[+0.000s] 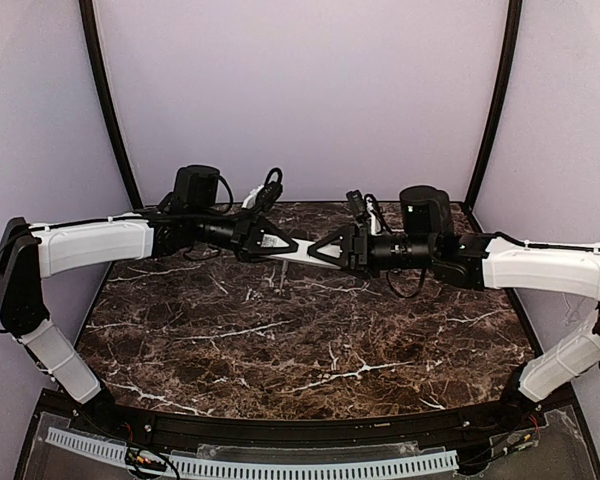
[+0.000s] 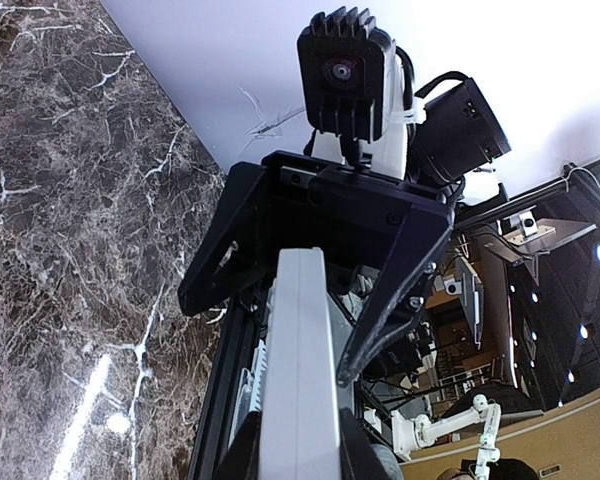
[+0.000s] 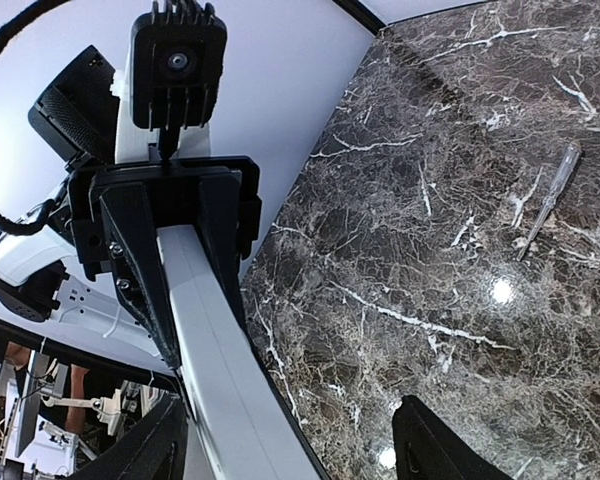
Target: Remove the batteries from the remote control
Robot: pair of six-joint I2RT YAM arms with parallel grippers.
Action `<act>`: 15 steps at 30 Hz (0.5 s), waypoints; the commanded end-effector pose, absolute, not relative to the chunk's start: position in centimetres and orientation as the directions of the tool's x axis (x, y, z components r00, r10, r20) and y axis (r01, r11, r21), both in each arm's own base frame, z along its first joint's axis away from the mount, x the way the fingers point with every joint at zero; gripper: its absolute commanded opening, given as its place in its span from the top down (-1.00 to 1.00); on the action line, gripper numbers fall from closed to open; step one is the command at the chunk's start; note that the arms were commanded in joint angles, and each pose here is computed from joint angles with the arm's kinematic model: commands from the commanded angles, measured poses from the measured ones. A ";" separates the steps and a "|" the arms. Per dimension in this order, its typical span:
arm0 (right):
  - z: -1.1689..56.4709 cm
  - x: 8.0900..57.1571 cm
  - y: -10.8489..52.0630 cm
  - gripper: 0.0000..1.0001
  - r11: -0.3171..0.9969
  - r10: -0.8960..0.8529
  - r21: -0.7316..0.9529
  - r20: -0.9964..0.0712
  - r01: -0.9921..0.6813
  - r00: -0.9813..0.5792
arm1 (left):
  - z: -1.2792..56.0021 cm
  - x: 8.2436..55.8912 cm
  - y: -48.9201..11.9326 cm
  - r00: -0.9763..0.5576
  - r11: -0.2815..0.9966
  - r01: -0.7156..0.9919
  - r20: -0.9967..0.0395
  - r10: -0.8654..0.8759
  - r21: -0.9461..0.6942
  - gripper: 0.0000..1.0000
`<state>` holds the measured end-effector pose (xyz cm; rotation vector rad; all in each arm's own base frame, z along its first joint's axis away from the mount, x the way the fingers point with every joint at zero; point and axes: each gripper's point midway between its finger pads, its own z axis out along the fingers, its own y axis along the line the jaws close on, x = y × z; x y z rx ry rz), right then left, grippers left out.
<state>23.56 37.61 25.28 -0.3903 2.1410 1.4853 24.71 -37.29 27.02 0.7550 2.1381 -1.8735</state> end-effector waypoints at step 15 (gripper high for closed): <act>24.9 23.9 36.3 -0.38 0.432 0.074 0.752 -0.580 -0.498 -0.811 | 28.7 23.7 -37.1 -0.829 -0.003 0.515 -0.499 0.252 -0.857 0.99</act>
